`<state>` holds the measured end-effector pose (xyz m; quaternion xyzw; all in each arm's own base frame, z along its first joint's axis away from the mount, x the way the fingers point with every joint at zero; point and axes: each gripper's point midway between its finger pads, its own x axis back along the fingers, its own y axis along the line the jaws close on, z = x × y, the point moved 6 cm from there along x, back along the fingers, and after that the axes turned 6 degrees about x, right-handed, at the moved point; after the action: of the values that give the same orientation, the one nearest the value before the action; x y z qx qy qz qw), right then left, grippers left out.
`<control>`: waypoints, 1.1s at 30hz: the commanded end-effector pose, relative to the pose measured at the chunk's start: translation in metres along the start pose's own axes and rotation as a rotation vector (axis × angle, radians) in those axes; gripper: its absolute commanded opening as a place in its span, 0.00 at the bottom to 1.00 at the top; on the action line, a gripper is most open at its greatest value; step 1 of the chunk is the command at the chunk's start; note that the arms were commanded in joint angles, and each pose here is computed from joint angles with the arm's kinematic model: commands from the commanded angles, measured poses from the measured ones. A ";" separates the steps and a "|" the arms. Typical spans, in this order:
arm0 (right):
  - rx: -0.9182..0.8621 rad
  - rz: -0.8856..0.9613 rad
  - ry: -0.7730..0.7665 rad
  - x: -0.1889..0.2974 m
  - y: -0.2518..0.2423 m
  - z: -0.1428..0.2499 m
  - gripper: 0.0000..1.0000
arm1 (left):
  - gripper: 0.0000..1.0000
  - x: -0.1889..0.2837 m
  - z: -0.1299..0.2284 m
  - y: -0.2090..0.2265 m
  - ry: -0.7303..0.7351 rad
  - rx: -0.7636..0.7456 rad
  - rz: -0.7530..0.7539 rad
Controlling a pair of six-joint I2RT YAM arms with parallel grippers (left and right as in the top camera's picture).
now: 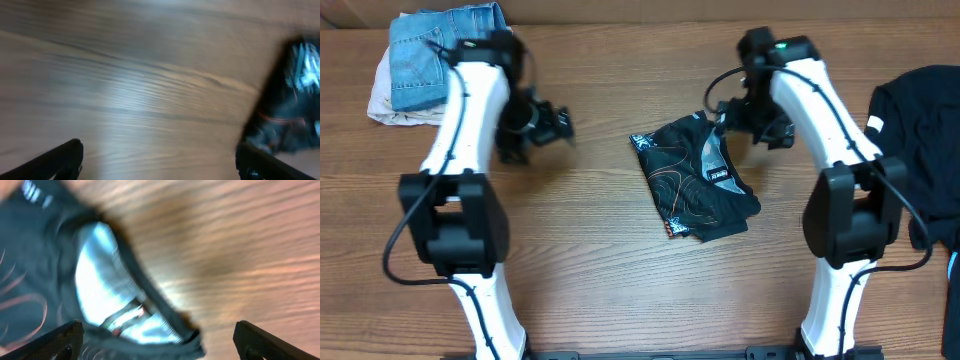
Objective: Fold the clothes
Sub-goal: 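Grasp the folded black jersey with left gripper and lift it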
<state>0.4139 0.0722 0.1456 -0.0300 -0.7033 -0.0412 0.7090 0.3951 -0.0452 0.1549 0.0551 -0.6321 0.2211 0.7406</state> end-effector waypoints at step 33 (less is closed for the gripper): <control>-0.165 -0.186 -0.043 0.019 -0.110 -0.018 1.00 | 1.00 -0.147 0.080 -0.137 0.021 -0.119 0.294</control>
<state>0.4191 -0.0413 0.1477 -0.0339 -0.6964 -0.1672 0.6970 0.3650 -0.2362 0.0736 -0.1028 -0.6359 0.2928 0.7066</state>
